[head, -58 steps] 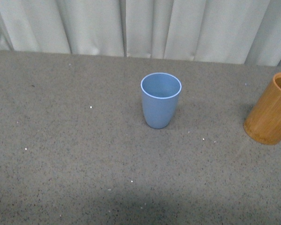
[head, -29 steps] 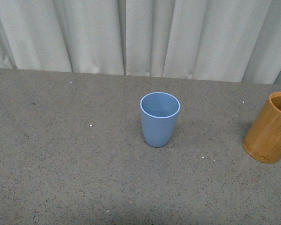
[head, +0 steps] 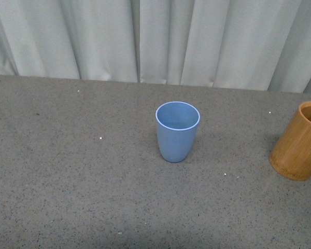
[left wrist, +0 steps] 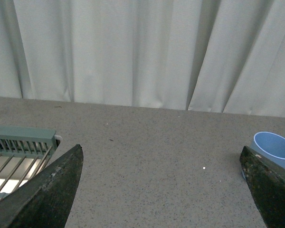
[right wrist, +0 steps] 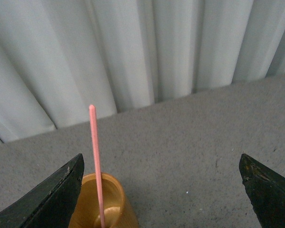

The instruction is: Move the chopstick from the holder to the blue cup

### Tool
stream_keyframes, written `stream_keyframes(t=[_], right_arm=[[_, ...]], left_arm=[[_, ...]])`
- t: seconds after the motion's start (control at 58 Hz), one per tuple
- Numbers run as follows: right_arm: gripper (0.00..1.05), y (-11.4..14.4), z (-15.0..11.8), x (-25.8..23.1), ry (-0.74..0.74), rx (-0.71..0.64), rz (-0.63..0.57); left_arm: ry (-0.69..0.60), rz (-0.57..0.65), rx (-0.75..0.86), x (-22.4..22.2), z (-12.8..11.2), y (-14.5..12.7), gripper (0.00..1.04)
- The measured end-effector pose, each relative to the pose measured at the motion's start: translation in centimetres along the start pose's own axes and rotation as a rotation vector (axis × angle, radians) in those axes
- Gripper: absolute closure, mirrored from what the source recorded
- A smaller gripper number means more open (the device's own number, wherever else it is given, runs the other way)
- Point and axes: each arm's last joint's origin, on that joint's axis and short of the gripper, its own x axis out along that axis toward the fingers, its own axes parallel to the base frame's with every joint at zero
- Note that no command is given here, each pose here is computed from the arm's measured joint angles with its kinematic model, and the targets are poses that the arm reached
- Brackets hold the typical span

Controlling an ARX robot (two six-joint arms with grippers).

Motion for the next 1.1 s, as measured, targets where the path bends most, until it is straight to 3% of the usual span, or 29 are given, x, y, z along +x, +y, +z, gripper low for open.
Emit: stream_keyframes(t=[0.328, 1.104], right_arm=[[0.1, 1.6, 1.0, 5.8, 0.078, 0.027, -0.035], [0.1, 6.5, -3.3, 11.5, 0.186, 0.046, -0.011]], left_arm=[[0.0, 0.0, 0.0, 0.0, 0.0, 0.0, 0.07], [0.0, 0.0, 0.0, 0.0, 0.0, 0.0, 0.07]])
